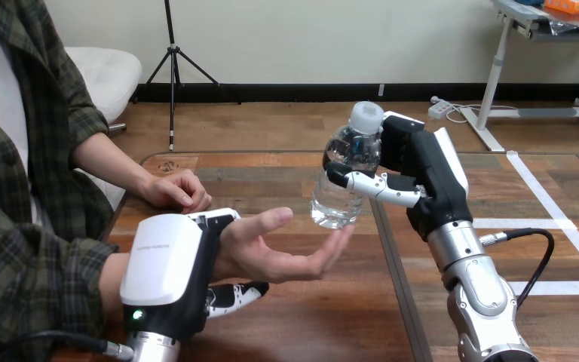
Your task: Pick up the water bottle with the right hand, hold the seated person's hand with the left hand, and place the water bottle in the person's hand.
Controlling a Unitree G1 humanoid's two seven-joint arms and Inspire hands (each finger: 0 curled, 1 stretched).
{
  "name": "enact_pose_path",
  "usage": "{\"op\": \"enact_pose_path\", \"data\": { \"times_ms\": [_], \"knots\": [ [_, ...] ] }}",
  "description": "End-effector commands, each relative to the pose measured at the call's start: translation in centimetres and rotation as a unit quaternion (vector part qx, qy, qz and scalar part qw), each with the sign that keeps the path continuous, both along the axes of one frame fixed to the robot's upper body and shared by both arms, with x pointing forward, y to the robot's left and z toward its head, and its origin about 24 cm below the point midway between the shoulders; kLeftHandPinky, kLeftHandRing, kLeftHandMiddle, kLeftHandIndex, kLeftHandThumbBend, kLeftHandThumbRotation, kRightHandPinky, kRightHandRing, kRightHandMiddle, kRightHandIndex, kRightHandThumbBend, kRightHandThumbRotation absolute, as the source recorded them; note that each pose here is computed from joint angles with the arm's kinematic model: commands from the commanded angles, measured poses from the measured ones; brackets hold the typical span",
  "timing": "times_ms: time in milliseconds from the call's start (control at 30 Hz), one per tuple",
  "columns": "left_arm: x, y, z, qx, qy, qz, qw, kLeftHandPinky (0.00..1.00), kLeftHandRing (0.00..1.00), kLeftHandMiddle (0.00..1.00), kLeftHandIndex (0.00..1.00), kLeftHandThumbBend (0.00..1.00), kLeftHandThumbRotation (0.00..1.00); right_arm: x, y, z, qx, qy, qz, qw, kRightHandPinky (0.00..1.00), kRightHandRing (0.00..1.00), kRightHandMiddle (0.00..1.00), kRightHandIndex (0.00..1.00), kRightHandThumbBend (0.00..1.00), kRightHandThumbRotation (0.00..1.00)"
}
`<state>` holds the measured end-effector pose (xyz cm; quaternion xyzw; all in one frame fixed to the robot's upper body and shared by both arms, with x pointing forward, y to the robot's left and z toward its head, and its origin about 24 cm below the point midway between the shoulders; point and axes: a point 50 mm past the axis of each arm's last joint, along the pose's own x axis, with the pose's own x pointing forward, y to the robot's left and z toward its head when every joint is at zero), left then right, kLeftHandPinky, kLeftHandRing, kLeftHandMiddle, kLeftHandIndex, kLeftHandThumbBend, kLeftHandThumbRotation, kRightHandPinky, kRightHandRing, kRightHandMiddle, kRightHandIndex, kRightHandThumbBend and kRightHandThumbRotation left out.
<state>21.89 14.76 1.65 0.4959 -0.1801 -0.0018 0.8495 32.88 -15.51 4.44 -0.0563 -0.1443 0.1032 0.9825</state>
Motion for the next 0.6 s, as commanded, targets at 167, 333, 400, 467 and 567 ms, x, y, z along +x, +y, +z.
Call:
{"op": "enact_pose_path", "data": {
  "times_ms": [167, 333, 400, 467, 567],
  "knots": [
    [0.21, -1.97, 1.08, -0.015, -0.029, -0.044, 0.9985, 0.31, 0.35, 0.39, 0.41, 0.92, 0.0, 0.99, 0.52, 3.78, 0.019, -0.086, 0.014, 0.996, 0.4, 0.43, 0.48, 0.5, 0.68, 0.0],
    [0.18, -2.03, 1.01, -0.014, -0.03, -0.045, 0.9984, 0.3, 0.34, 0.39, 0.41, 0.93, 0.0, 0.88, 0.68, 3.84, 0.019, -0.091, 0.017, 0.9955, 0.39, 0.43, 0.48, 0.49, 0.7, 0.0],
    [0.17, -2.05, 0.98, -0.013, -0.03, -0.046, 0.9984, 0.3, 0.34, 0.39, 0.41, 0.93, 0.0, 0.81, 0.83, 3.86, 0.02, -0.092, 0.019, 0.9954, 0.39, 0.43, 0.48, 0.49, 0.7, 0.0],
    [0.16, -2.07, 0.96, -0.013, -0.029, -0.046, 0.9984, 0.3, 0.34, 0.39, 0.41, 0.93, 0.0, 0.75, 0.92, 3.86, 0.019, -0.093, 0.02, 0.9953, 0.39, 0.42, 0.47, 0.49, 0.7, 0.0],
    [0.16, -2.1, 0.94, -0.015, -0.028, -0.046, 0.9984, 0.3, 0.34, 0.39, 0.41, 0.93, 0.0, 0.65, 1.04, 3.86, 0.018, -0.095, 0.021, 0.9951, 0.37, 0.41, 0.47, 0.49, 0.71, 0.0]
  ]
}}
